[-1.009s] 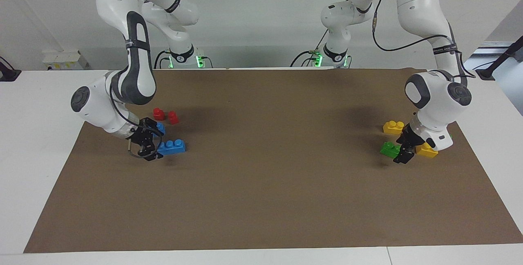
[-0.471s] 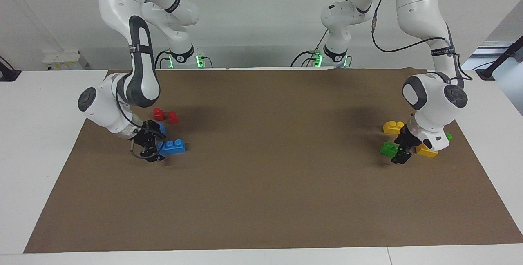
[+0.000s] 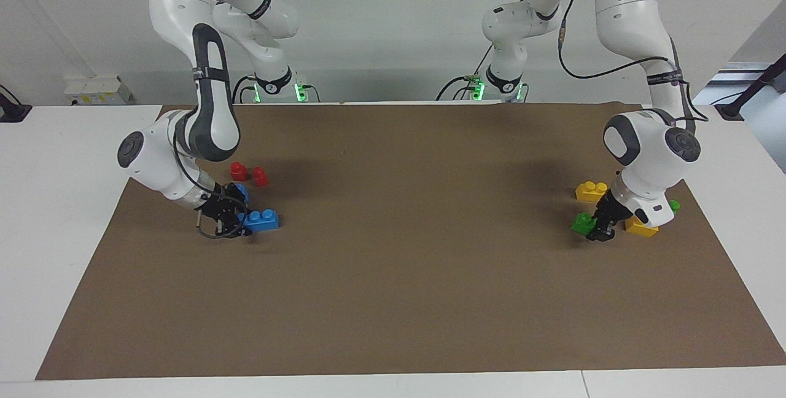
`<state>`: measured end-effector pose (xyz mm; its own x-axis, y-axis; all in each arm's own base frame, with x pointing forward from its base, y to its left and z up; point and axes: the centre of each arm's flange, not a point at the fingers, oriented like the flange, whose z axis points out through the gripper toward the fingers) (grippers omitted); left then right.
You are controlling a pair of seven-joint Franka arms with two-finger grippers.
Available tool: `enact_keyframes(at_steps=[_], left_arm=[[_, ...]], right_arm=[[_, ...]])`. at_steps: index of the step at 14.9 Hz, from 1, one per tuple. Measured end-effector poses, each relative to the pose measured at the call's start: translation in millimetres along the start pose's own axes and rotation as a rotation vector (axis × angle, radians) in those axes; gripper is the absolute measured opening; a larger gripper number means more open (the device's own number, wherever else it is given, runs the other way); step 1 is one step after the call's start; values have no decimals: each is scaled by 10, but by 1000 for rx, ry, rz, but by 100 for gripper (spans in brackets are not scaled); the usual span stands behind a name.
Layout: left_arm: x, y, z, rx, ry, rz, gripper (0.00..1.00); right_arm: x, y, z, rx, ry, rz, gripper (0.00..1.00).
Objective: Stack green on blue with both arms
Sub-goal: 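Close the left gripper on green while the right gripper grasps blue, then carry the green brick with the left gripper while the right gripper carries blue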
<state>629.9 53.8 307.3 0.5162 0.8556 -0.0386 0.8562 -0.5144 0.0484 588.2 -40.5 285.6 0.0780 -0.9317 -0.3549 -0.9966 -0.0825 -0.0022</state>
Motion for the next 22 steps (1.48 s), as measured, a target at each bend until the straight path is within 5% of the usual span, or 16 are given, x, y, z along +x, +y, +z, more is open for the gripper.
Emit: enact_keyframes(at_steps=[5, 9, 16, 22], left_arm=[[-7, 7, -1, -1, 1, 2, 34], [-25, 50, -40, -8, 4, 8, 34], [-170, 166, -425, -12, 9, -30, 34], [-864, 363, -1028, 17, 3, -130, 34]], right_arm=[[-14, -34, -77, -10, -13, -4, 35], [-334, -234, -434, -19, -88, -18, 35], [-2169, -317, -506, 5, -85, 49, 35], [-3071, -157, -176, 36, -80, 101, 35]])
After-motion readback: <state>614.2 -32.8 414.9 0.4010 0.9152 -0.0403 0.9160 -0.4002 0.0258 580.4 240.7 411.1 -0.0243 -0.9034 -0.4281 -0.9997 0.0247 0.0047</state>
